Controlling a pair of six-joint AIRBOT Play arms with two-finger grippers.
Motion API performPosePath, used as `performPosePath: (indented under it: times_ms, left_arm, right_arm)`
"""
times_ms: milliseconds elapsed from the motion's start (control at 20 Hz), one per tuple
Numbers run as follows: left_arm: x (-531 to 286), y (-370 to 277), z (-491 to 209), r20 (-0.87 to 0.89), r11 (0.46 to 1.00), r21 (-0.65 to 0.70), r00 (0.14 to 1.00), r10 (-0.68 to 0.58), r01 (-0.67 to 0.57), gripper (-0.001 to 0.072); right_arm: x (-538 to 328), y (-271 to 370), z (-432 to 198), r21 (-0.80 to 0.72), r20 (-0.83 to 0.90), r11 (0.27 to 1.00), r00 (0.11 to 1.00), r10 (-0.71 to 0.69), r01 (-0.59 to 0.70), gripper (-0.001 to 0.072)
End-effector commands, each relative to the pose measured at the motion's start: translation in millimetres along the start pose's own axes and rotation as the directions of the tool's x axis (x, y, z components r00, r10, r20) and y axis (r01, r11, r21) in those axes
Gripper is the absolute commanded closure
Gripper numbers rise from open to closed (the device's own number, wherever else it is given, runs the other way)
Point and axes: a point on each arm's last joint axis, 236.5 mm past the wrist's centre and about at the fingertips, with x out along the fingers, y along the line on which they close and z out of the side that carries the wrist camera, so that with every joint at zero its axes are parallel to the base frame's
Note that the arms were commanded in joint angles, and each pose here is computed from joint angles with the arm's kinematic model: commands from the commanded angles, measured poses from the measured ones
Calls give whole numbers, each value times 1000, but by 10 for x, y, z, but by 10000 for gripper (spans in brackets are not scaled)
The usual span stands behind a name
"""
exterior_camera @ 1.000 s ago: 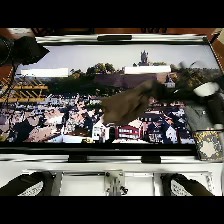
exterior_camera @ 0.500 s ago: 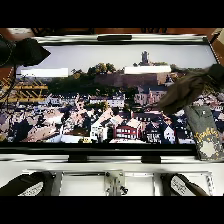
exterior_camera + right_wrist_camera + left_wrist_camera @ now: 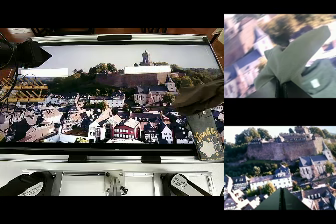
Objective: Fold the shirts.
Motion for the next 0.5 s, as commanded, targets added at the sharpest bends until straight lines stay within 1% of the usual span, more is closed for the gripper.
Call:
performPosePath:
  times_ms: [0, 100, 200, 350, 450]
  left_arm:
    - [2, 1, -3, -1, 1000, 3, 1000, 0, 0, 672]
    - [2, 0, -5, -2, 1000, 5, 1000, 0, 0, 672]
    - [2, 0, -6, -3, 1000, 5, 1000, 0, 0, 672]
    - [0, -3, -12, -5, 1000, 17, 1000, 0, 0, 672]
    - [-2, -14, -53, -21, 1000, 24, 1000, -1, 2, 672]
  right_arm:
    - [-71, -415, -66, 47, -31, 993, 994, -103, 105, 659]
    - [-186, -685, -242, 61, -102, 978, 976, -194, 201, 658]
    - [-361, -953, -409, 82, -168, 945, 939, -299, 316, 659]
    - [-605, -1286, -782, 119, -319, 876, 854, -412, 467, 658]
    - [-704, -1471, -1028, 166, -392, 811, 792, -468, 562, 658]
